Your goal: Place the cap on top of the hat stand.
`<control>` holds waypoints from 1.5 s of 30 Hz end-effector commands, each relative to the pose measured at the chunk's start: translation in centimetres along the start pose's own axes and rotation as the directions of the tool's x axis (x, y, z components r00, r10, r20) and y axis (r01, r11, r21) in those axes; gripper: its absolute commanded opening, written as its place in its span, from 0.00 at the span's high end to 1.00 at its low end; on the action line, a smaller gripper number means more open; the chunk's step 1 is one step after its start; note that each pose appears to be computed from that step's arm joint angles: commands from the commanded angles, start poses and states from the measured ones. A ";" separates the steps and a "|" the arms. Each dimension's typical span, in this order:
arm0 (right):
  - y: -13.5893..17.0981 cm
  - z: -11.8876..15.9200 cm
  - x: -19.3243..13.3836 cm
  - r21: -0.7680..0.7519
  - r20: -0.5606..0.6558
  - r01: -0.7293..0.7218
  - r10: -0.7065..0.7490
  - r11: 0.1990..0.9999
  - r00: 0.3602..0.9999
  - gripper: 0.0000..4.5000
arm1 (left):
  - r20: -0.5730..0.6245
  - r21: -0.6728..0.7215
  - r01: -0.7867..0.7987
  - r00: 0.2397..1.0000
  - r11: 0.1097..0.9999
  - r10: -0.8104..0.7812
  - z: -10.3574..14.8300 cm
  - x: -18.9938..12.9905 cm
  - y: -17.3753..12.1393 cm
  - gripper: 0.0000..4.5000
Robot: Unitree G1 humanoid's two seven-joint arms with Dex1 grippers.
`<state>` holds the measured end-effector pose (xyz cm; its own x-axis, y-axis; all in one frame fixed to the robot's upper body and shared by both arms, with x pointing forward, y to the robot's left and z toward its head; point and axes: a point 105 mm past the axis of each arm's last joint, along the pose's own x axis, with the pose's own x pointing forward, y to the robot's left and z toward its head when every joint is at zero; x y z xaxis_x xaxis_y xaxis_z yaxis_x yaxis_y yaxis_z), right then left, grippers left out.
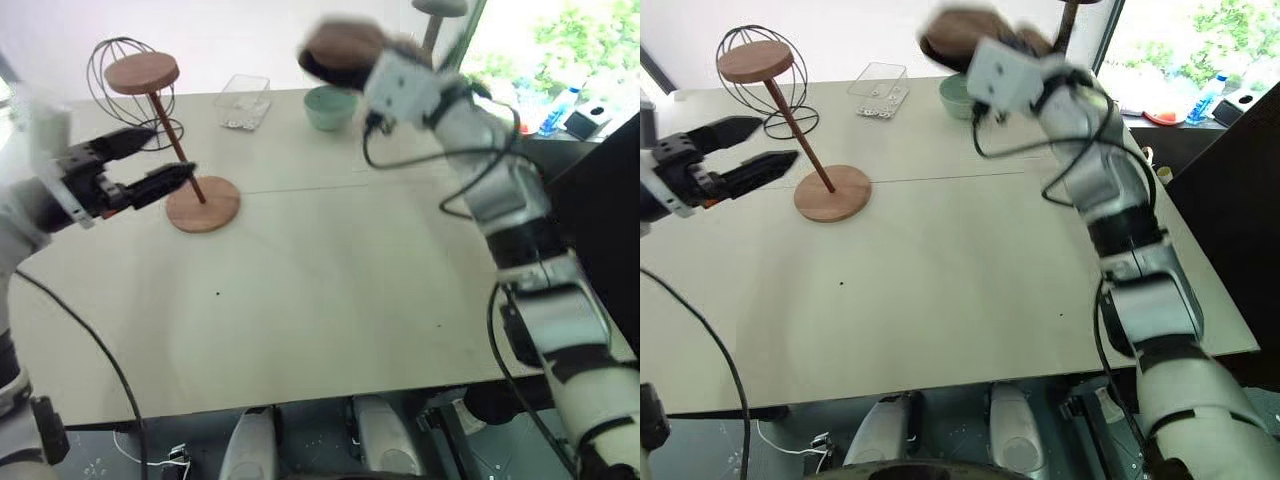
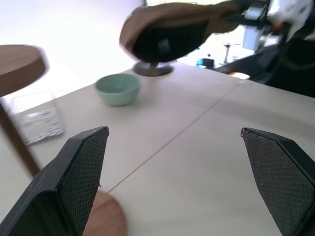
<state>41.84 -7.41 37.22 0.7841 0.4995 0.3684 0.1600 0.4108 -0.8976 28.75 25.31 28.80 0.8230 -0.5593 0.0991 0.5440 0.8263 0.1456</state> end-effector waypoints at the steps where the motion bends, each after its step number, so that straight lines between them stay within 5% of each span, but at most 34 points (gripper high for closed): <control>1: -2.8 4.0 2.0 0.021 0.149 0.079 -0.082 0.997 0.986 0.99 | 0.083 0.058 -0.162 0.984 0.985 0.157 3.1 -3.6 1.9 0.00; 10: -1.1 15.0 5.1 0.124 0.453 0.007 -0.063 0.992 0.889 0.99 | 0.122 0.096 -0.388 0.919 0.917 0.376 6.2 -10.9 4.6 0.00; 15: 1.2 18.2 5.7 0.158 0.508 -0.053 -0.035 0.986 0.860 0.99 | 0.114 0.111 -0.425 0.904 0.898 0.413 6.9 -12.1 4.7 0.00; 28: 10.1 17.4 5.6 0.126 0.456 -0.255 0.173 0.959 0.873 0.99 | 0.088 0.110 -0.388 0.921 0.915 0.380 6.7 -8.7 2.9 0.00; 44: 13.1 16.7 3.3 0.003 0.502 -0.230 0.197 0.973 0.842 0.99 | 0.104 0.079 -0.424 0.904 0.902 0.415 6.6 -9.5 5.5 0.00; 45: 13.2 16.8 3.2 0.004 0.503 -0.231 0.198 0.973 0.842 0.90 | 0.105 0.079 -0.424 0.904 0.902 0.415 6.6 -9.4 5.6 0.00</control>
<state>37.33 11.82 29.78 0.4248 0.8749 0.2324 -0.0573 0.2822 -0.9576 23.32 34.96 33.79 0.9611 -0.1648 0.2215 0.1416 0.9830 0.1170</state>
